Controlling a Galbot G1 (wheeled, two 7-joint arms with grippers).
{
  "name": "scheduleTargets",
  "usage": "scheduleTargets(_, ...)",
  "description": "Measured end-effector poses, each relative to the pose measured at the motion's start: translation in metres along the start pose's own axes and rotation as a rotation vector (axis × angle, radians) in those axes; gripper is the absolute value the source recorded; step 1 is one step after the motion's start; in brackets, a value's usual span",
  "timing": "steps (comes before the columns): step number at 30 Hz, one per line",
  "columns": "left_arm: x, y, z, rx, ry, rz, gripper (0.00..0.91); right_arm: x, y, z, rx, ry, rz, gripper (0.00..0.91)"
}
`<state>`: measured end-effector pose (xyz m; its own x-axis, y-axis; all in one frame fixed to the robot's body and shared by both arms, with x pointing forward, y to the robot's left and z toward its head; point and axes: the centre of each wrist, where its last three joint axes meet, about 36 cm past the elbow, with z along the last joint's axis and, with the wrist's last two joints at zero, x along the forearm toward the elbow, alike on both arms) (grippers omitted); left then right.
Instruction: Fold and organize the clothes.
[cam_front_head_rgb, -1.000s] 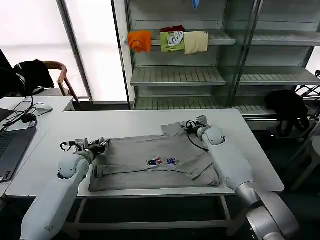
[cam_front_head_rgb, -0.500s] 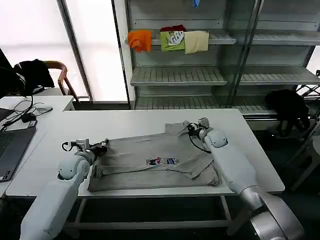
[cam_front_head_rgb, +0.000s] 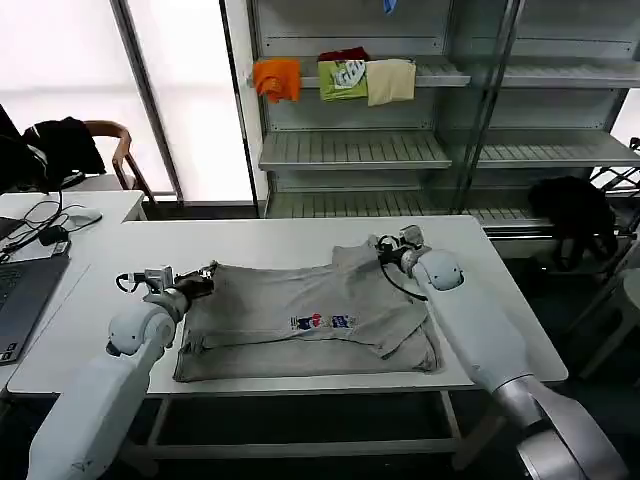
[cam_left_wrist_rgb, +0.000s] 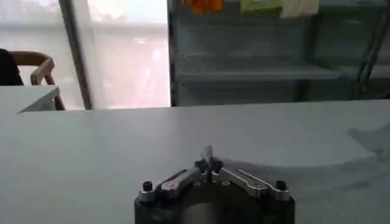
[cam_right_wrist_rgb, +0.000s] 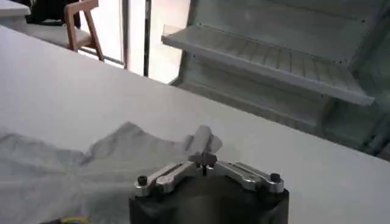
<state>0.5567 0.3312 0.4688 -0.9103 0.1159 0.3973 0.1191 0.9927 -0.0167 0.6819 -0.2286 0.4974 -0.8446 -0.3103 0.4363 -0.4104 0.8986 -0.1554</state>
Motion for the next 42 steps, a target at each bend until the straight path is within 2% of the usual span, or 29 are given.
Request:
scheduleTargets(6, 0.015, 0.002, 0.004, -0.01, -0.027, 0.003, 0.01, 0.027, 0.0, -0.004, -0.011, -0.056, -0.01, 0.0)
scheduleTargets(14, 0.039, -0.003, 0.014, -0.014, -0.051, -0.009, 0.01, 0.067, 0.008, 0.012, -0.017, -0.111, -0.027, 0.0)
scheduleTargets(30, 0.092, -0.024, 0.03, -0.035, -0.041, -0.049, 0.01, 0.147, 0.033, 0.066, 0.018, -0.135, -0.065, 0.0)
scheduleTargets(42, 0.114, -0.034, 0.048, -0.064, -0.016, -0.061, 0.02, 0.192, 0.048, 0.091, 0.039, -0.12, -0.089, 0.0)
